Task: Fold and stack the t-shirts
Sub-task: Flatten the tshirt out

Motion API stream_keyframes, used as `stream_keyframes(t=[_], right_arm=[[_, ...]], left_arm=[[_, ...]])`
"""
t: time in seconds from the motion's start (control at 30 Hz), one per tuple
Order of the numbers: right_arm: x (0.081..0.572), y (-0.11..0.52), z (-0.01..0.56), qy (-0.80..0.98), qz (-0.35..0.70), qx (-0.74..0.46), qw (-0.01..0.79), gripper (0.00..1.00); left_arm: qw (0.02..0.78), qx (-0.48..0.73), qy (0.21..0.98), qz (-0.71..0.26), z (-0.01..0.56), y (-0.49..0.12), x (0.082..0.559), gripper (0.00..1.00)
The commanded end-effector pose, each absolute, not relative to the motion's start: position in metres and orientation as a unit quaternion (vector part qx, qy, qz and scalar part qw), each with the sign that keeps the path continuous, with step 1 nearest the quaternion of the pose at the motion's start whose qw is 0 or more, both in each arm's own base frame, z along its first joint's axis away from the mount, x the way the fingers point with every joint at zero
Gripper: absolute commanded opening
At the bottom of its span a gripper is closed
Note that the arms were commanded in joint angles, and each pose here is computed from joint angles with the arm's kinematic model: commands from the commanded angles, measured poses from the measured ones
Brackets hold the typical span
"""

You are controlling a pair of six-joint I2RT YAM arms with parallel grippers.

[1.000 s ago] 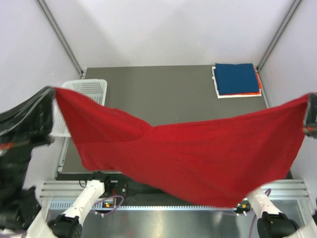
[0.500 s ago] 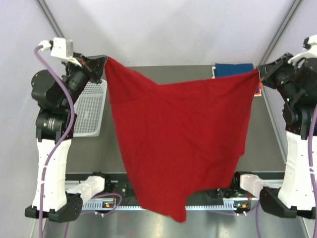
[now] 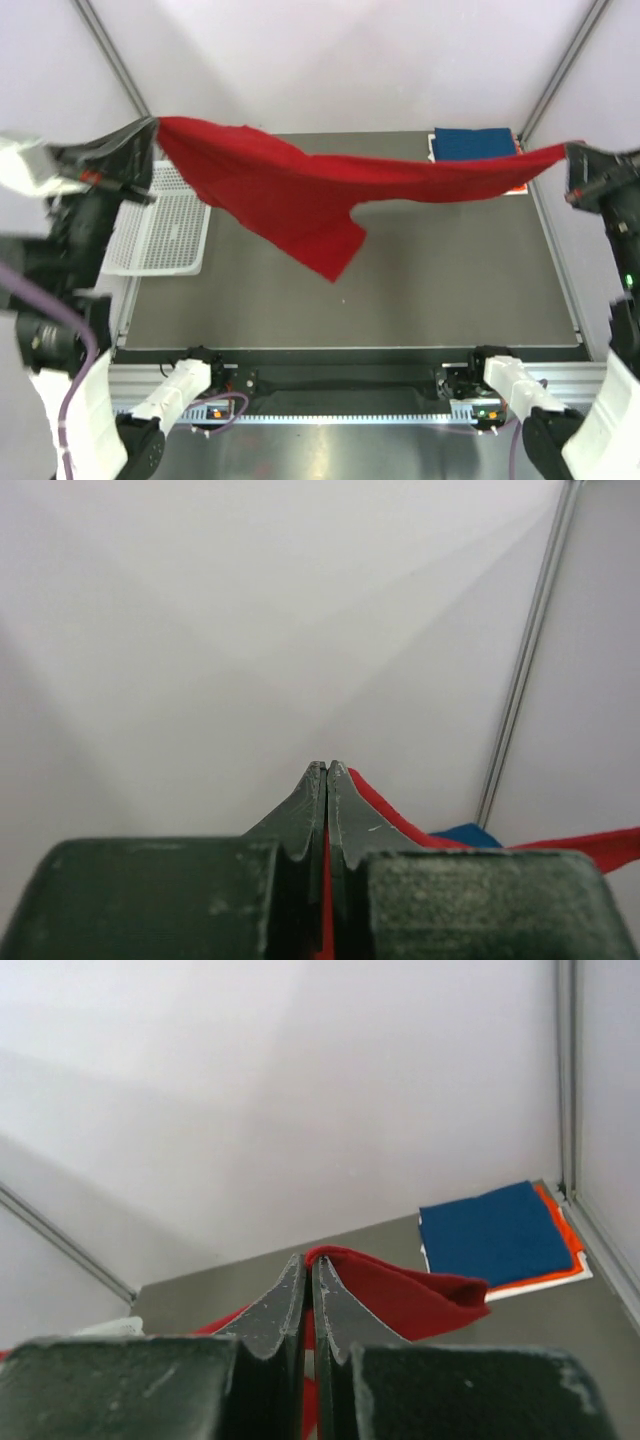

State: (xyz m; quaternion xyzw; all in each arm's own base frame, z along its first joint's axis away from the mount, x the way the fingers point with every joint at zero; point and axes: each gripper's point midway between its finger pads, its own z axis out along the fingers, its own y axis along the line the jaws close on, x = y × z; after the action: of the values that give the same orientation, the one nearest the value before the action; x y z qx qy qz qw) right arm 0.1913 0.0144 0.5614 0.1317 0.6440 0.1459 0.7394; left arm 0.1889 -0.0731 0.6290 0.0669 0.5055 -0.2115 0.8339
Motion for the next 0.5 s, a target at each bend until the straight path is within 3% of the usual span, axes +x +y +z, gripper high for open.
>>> stream_keyframes(t=[0.0, 0.13, 0.23, 0.27, 0.47], right_arm=[[0.143, 0.004, 0.580, 0.601, 0.128, 0.146, 0.775, 0.00], [0.099, -0.011, 0.594, 0.565, 0.108, 0.177, 0.799, 0.00], [0.126, 0.019, 0.590, 0.583, 0.163, 0.112, 0.788, 0.00], [0.118, 0.017, 0.580, 0.616, 0.155, 0.127, 0.762, 0.00], [0.191, 0.028, 0.541, 0.705, 0.168, 0.127, 0.677, 0.00]], left_arm=[[0.871, 0.060, 0.442, -0.204, 0.664, -0.060, 0.129, 0.00], [0.875, 0.055, 0.434, -0.207, 0.671, -0.054, 0.101, 0.00], [0.877, 0.055, 0.428, -0.211, 0.679, -0.055, 0.096, 0.00], [0.872, 0.053, 0.440, -0.208, 0.675, -0.055, 0.105, 0.00], [0.826, 0.032, 0.532, -0.184, 0.624, -0.059, 0.194, 0.00]])
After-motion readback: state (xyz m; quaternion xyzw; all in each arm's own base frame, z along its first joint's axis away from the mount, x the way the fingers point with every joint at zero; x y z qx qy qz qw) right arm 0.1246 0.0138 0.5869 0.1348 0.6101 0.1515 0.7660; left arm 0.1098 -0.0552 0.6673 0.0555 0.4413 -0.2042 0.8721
